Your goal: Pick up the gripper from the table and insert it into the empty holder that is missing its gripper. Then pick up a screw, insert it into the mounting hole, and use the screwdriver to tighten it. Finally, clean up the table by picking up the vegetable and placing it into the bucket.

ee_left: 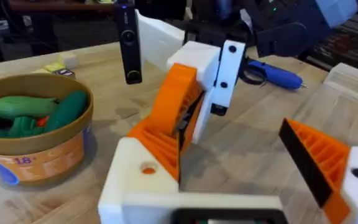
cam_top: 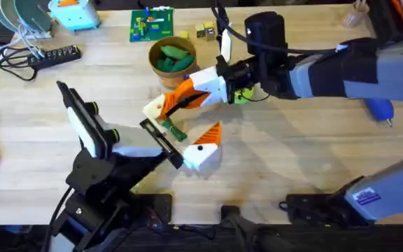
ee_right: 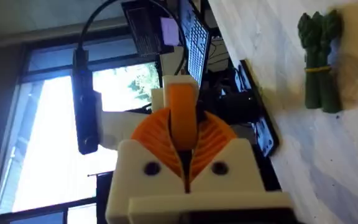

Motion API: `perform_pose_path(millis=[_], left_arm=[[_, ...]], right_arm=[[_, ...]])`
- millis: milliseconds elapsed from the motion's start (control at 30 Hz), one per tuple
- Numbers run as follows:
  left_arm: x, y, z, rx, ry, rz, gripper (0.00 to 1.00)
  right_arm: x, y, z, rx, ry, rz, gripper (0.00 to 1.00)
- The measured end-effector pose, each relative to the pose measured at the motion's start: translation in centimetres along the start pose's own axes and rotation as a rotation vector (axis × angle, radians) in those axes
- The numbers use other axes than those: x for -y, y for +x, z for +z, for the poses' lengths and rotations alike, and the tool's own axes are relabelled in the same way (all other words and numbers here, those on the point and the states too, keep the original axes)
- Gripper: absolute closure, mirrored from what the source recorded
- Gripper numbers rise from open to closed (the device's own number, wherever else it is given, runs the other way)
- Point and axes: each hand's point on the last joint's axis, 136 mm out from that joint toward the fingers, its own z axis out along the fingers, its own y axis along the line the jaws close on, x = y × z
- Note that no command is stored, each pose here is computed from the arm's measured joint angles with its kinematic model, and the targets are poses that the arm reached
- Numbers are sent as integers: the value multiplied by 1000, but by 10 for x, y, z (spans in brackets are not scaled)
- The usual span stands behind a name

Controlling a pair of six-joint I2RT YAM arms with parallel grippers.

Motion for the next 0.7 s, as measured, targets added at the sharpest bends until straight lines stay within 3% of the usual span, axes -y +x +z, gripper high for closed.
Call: perform_pose_path(millis=[700], left_arm=[[-6, 0, 0, 2, -32, -3, 8]], right_arm=[[1, -2, 17, 24, 32, -21, 994]])
